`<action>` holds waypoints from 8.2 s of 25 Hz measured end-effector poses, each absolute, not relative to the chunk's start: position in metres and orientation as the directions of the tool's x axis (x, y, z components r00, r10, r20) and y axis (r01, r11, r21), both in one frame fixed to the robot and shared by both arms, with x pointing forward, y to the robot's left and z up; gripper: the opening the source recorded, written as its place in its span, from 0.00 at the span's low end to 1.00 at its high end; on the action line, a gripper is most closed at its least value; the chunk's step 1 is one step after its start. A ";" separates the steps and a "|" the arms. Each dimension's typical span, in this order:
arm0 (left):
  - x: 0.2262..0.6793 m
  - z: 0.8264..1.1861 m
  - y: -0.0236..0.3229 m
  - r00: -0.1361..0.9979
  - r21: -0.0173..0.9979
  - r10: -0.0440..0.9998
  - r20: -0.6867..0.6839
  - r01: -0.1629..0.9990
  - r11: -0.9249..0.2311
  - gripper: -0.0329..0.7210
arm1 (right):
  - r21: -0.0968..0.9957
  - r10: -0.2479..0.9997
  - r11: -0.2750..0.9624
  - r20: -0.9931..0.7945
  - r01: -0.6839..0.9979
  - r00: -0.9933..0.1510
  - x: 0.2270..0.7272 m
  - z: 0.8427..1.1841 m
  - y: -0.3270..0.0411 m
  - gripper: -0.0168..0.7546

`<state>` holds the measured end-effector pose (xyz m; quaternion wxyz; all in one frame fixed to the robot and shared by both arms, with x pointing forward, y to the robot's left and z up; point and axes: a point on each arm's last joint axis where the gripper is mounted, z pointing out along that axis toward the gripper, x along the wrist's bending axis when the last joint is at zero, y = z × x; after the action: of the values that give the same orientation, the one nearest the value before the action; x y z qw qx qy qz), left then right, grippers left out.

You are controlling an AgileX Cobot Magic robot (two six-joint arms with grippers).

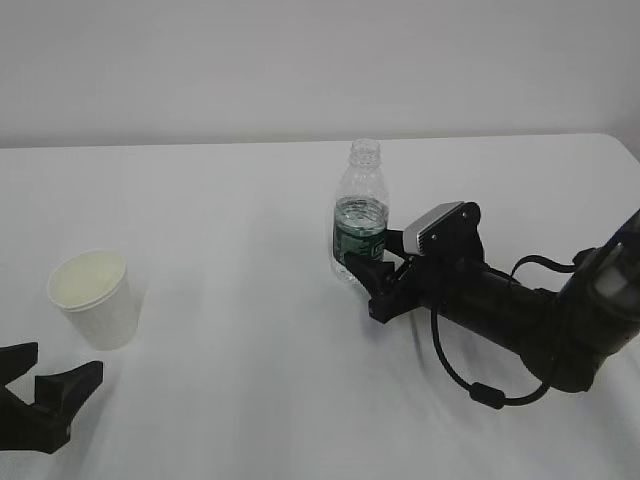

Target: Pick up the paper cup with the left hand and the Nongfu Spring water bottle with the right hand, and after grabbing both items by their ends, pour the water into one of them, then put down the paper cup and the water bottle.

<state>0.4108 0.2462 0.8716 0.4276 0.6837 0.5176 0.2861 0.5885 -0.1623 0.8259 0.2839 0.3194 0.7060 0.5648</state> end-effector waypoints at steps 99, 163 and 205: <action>0.411 0.872 0.246 0.306 0.881 0.951 -0.041 0.460 -0.110 0.82 | 0.982 0.738 0.156 -0.043 0.109 -0.673 0.612 0.830 -0.140 0.64; 0.439 0.856 0.241 0.277 0.875 0.961 -0.022 0.470 -0.116 0.85 | 0.967 0.780 0.225 -0.104 0.121 -0.617 0.552 0.869 -0.187 0.62; 0.495 0.845 0.228 0.236 0.914 0.972 -0.013 0.397 -0.085 0.82 | 0.967 0.780 0.225 -0.104 0.121 -0.617 0.552 0.869 -0.187 0.62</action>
<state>0.4950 0.2284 0.8447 0.4317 0.6571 0.5208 0.3326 0.5525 -0.1869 0.8685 0.3060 0.3125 0.7204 0.5382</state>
